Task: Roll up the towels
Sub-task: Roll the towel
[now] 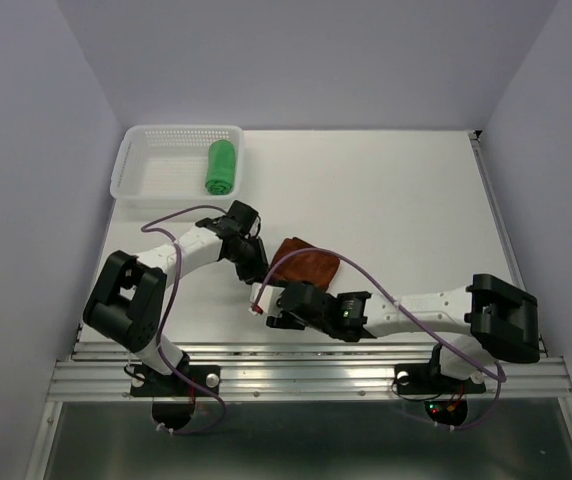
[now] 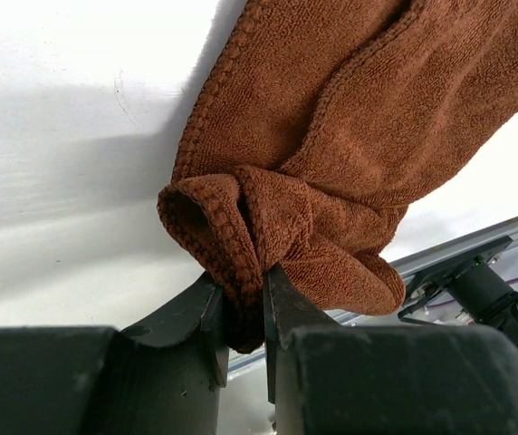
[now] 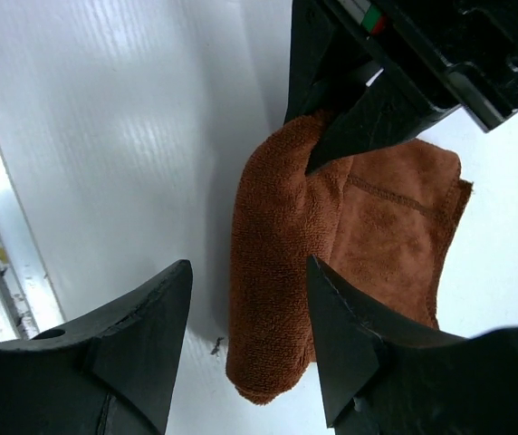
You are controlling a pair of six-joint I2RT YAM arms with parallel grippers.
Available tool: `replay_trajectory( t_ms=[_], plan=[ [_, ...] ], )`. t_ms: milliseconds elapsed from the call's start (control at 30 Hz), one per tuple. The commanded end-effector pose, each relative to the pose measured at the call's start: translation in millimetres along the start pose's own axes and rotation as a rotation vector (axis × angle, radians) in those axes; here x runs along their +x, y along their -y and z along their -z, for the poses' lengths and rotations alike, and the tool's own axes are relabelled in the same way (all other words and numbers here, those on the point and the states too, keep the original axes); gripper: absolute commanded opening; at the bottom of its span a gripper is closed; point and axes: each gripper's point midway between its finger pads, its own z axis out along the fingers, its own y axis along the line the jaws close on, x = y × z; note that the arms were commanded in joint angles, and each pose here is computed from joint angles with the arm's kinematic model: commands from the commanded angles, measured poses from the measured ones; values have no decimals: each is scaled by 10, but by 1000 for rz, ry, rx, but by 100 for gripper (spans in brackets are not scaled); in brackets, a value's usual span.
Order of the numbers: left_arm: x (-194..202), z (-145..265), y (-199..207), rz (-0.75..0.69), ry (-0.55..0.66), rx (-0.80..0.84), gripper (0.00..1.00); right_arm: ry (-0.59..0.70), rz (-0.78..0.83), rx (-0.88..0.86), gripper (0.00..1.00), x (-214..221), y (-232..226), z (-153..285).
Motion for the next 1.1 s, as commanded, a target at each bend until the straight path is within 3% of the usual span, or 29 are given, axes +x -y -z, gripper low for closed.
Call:
replay_trajectory(
  t_ms=[0,400,467,500,533,567,700,767,867,900,1067],
  plan=[
    [24,94,66,-13,-35,0,11,-23,57,117,59,27,131,-51],
    [10,94,73,-8,-69,-14,9,-144,83,108,59,446,-18,-214],
    [6,89,72,-4,-73,-12,9,-171,88,103,55,518,-47,-245],
    [1,80,68,-3,-73,-11,8,-194,88,106,51,566,-54,-255],
    [-4,76,71,3,-69,-10,7,-229,94,119,32,661,-61,-283],
    [-10,77,71,6,-68,-6,7,-243,92,130,25,689,-56,-298],
    [-21,97,51,19,-56,-4,9,-266,66,133,7,766,-99,-340],
    [-19,102,30,21,-44,-8,15,-240,15,109,1,704,-102,-342],
    [-55,129,43,26,-9,3,30,-196,-105,32,1,628,-114,-356],
    [-86,155,80,23,11,22,41,-166,-162,-9,1,568,-88,-339],
    [-197,264,141,17,85,52,73,-81,-359,-158,1,453,-11,-252]
  ],
)
